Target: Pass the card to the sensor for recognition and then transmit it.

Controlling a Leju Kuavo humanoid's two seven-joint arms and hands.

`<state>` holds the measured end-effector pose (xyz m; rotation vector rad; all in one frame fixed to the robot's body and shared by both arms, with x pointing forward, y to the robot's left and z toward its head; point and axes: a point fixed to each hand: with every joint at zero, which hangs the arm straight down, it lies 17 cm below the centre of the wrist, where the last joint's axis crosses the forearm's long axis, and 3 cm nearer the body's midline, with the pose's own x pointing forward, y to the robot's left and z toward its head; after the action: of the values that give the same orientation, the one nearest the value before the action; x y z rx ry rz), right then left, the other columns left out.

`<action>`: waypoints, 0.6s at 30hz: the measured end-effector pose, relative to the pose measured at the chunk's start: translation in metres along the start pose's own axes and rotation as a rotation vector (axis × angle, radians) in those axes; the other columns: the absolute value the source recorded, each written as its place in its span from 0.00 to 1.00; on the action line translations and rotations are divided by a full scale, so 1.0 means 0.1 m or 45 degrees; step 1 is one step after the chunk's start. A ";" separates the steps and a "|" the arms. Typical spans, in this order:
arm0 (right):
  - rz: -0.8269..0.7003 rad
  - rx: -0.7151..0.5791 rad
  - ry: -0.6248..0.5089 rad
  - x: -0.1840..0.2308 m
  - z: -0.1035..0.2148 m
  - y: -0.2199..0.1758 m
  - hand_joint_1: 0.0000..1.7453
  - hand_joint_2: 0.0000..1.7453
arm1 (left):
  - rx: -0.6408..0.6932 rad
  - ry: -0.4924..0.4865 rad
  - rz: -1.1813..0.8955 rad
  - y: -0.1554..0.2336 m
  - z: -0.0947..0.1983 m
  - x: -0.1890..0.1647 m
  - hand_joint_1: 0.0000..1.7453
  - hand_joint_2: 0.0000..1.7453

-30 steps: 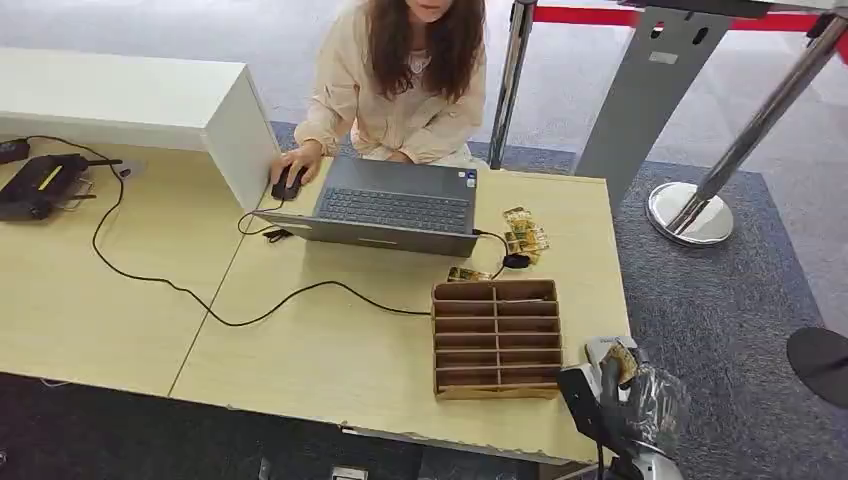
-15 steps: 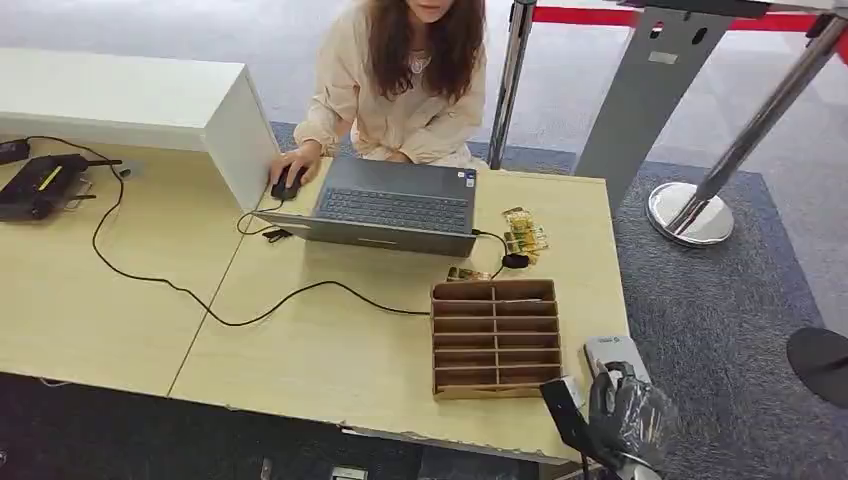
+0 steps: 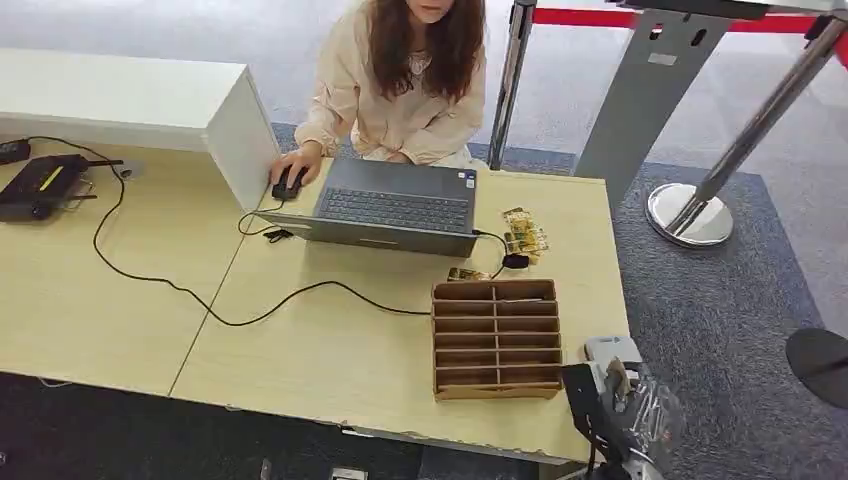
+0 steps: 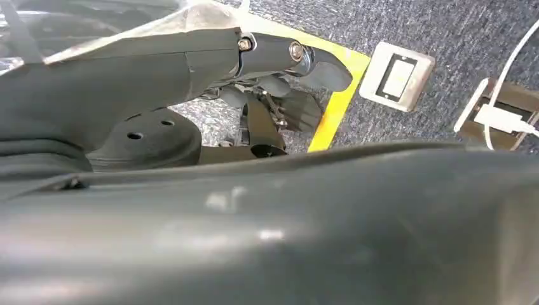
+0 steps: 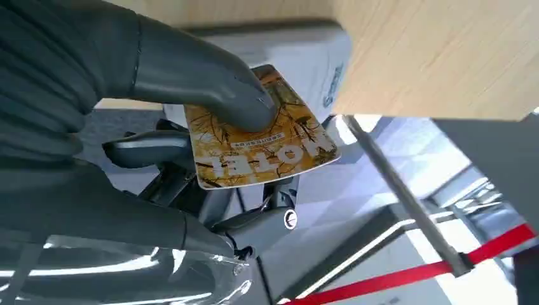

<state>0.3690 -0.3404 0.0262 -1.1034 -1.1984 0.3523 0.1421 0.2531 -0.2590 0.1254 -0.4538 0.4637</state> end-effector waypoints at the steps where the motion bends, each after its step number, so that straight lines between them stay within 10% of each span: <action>1: -0.010 -0.024 0.004 0.05 -0.05 -0.09 1.00 1.00 | -0.003 -0.002 0.000 0.00 0.00 0.00 0.00 0.00; 18: 0.113 -0.371 -0.513 1.97 -0.78 -2.02 0.99 1.00 | -0.050 -0.043 -0.018 -0.05 0.01 0.06 0.00 0.00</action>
<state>0.4496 -0.3300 0.3076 -1.3824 -1.5956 0.4951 0.1495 0.2509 -0.2557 0.0987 -0.4944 0.4391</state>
